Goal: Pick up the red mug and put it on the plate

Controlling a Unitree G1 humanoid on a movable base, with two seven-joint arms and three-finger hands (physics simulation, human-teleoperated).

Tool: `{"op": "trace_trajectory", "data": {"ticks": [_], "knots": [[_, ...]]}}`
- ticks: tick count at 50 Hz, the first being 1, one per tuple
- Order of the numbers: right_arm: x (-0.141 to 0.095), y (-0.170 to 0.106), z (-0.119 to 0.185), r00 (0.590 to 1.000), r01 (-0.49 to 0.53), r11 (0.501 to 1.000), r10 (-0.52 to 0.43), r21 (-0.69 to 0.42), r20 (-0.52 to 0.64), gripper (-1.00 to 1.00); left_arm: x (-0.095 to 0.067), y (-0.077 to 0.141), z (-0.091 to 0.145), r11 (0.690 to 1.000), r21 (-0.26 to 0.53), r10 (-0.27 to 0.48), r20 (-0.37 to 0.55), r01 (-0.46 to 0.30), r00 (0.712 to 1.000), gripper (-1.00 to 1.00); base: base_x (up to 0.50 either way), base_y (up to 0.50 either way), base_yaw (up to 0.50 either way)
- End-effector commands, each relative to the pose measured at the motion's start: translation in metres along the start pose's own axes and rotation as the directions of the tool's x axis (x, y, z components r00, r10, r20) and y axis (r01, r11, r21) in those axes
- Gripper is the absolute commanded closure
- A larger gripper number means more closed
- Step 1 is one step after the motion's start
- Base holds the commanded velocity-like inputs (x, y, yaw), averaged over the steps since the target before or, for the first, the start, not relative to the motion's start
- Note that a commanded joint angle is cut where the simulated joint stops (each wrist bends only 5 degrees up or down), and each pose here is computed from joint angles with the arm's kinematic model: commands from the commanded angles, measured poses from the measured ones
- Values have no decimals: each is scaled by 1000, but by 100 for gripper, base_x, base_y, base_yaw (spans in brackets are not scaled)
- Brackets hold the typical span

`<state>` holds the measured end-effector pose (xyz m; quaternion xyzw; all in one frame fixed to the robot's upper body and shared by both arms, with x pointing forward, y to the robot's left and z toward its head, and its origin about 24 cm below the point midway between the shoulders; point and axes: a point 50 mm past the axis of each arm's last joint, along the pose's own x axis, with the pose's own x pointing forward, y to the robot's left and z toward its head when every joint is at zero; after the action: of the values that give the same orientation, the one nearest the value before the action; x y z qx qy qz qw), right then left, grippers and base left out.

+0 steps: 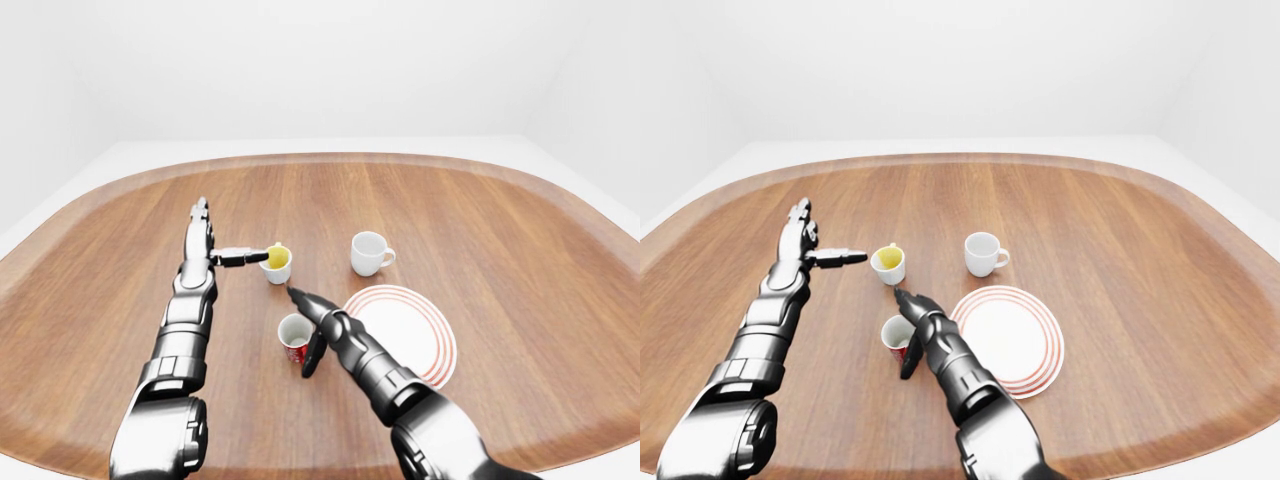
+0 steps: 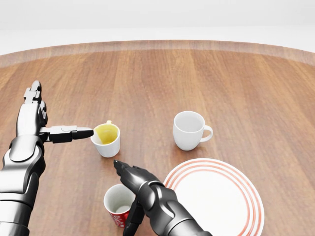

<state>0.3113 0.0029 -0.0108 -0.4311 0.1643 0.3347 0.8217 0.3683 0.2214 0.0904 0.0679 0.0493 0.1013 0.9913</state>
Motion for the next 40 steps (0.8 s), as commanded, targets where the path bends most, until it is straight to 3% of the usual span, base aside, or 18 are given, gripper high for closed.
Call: {"op": "trace_trajectory", "data": {"ticks": [1,29,30,31,32,40], "knots": [[2,3,0,1000,-11,1000,11,-2,-20,-100,0,0,-1,1000,-2,0,-4,0,1000,-100,0,0,0],[3,15,-4,998,-39,999,38,-19,-50,-100,0,1,-3,1000,-3,0,-5,0,1000,-100,0,0,0],[3,15,-4,998,-39,999,37,-19,-50,-58,0,0,-3,1000,-3,0,-6,0,1000,-100,0,0,0],[3,15,-4,998,-37,999,36,-19,-50,29,0,0,-4,1000,-2,0,-6,0,1000,-100,0,0,0],[3,15,-4,998,-36,999,35,-19,-51,100,0,0,-4,1000,-3,0,-7,0,1000,-100,0,0,0],[3,15,-5,998,-36,999,35,-22,-52,100,1,0,-4,1000,-1,-1,-8,1,1000,-100,0,0,0]]}}
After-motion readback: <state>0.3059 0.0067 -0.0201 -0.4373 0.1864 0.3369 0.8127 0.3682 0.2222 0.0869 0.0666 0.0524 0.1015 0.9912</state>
